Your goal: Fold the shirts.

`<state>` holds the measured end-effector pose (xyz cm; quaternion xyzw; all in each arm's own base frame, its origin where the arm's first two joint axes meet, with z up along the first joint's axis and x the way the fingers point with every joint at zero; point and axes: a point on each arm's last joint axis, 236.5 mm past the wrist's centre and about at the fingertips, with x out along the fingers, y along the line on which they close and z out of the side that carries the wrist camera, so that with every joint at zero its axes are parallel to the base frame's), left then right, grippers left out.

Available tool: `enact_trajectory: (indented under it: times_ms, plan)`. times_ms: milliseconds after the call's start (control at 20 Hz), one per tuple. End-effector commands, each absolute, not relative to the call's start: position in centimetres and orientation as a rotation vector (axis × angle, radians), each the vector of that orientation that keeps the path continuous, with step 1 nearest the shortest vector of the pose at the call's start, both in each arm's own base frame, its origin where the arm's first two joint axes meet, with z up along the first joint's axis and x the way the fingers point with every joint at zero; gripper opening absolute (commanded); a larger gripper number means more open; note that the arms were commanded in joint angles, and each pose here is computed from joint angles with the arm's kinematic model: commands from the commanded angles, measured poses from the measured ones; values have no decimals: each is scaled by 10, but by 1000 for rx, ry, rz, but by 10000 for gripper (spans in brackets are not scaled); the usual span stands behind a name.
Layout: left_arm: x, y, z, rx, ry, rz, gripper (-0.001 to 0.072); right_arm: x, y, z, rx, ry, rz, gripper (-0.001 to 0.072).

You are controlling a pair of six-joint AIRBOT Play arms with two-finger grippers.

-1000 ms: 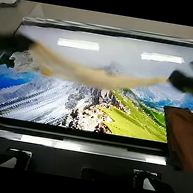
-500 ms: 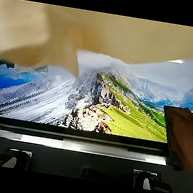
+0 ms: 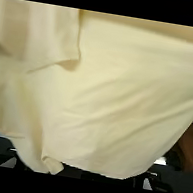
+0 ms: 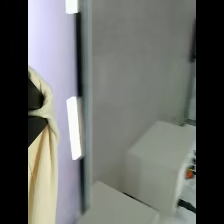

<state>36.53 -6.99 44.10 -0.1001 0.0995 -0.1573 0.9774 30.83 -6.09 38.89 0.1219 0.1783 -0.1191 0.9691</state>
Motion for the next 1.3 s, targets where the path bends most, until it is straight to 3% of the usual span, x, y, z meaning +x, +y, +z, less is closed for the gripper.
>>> enact_trajectory:
  times_ms: [0, 100, 250, 400, 550, 600, 650, 700, 750, 850, 950, 1100, 1150, 1250]
  plan:
    - [442, -62, 282, -216, 553, -282, 32, 373, -55, 243, 277, 852, -204, 37]
    - [477, -59, 180, -274, 733, -248, 32, 426, -55, 163, 347, 993, -201, 38]
    - [502, -59, 73, -341, 944, -228, 32, 494, -20, 72, 589, 1082, -105, 40]
    - [509, -76, 22, -457, 1048, -253, 33, 521, 18, 30, 817, 1132, -8, 38]
    - [510, -80, 8, -494, 1076, -259, 35, 527, 26, 17, 848, 1146, 21, 39]
    - [510, -77, 11, -497, 1078, -258, 85, 528, 19, 22, 806, 1121, 38, 46]
    - [506, -70, 16, -499, 1096, -263, 309, 523, 12, 31, 780, 1116, 51, 135]
    - [499, -57, 20, -481, 1133, -259, 543, 513, 0, 42, 765, 1121, 58, 362]
    - [487, -32, 22, -445, 1186, -232, 600, 499, -13, 51, 730, 1138, 71, 526]
    - [446, 15, 12, -418, 1354, -165, 581, 450, -46, 57, 622, 1252, 84, 535]
    - [394, 36, -11, -490, 1541, -140, 450, 396, -77, 47, 565, 1430, 21, 531]
    - [327, 29, -54, -582, 1730, -158, 444, 347, -74, 27, 594, 1537, -20, 485]
    - [309, 22, -69, -577, 1760, -185, 393, 338, -67, 18, 606, 1537, -26, 485]
    - [290, 5, -90, -600, 1763, -241, 384, 320, -55, 1, 632, 1541, -34, 485]
